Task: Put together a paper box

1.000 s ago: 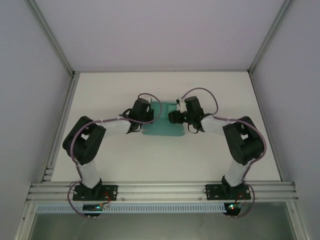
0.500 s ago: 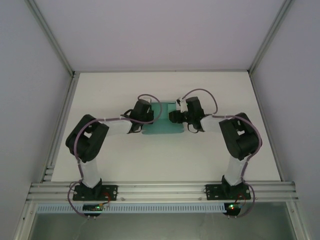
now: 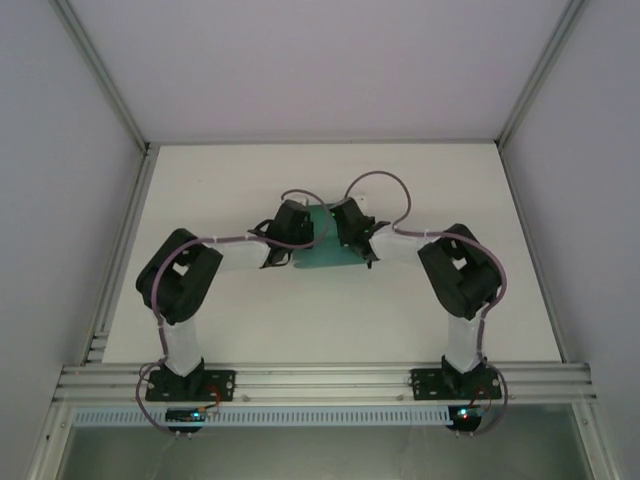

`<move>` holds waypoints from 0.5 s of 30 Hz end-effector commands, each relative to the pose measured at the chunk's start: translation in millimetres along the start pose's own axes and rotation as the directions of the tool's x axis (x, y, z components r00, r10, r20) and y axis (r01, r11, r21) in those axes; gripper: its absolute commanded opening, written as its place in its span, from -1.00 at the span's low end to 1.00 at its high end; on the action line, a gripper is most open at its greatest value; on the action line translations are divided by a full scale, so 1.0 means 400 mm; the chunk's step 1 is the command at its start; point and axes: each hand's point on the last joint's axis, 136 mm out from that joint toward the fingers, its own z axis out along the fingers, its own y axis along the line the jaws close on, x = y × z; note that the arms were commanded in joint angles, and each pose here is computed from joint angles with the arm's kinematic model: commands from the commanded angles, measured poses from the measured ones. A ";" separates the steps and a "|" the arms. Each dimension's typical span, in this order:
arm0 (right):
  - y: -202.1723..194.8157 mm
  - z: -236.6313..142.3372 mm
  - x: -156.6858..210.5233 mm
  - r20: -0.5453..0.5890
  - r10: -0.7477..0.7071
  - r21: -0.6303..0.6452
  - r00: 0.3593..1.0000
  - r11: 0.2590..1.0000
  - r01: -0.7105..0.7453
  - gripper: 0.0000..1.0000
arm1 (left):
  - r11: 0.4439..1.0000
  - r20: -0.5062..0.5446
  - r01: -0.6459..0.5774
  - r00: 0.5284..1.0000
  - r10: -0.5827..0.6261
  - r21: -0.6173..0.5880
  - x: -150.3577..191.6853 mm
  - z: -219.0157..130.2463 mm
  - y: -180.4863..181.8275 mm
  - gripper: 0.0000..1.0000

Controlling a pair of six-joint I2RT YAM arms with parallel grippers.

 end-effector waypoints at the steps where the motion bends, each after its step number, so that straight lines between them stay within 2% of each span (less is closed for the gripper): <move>1: -0.149 0.026 0.063 -0.081 -0.004 0.320 0.997 0.947 0.030 -1.00 | 0.996 -0.031 -0.045 0.998 0.048 0.076 0.015 -0.012 -0.056 -1.00; 6: -0.192 0.037 0.078 -0.060 0.028 0.411 0.998 0.912 -0.001 -1.00 | 0.998 -0.025 -0.034 0.999 0.035 0.045 0.005 -0.013 -0.046 -1.00; 8: -0.187 0.039 0.044 -0.032 0.045 0.411 0.998 0.911 -0.028 -1.00 | 0.999 -0.029 -0.033 0.999 0.034 0.035 0.004 -0.011 -0.044 -1.00; 11: -0.129 0.049 0.040 0.020 0.046 0.220 0.999 0.974 -0.050 -1.00 | 0.999 -0.027 -0.031 0.999 0.032 0.029 0.005 -0.007 -0.041 -1.00; 13: -0.096 0.032 0.021 0.100 0.057 0.076 0.993 0.995 -0.064 -1.00 | 0.999 -0.023 -0.027 0.999 0.028 0.024 0.003 -0.008 -0.039 -1.00; 15: -0.099 0.008 -0.012 0.186 0.003 0.054 0.983 0.998 -0.013 -1.00 | 0.999 -0.020 -0.024 1.000 0.024 0.028 0.000 -0.009 -0.041 -1.00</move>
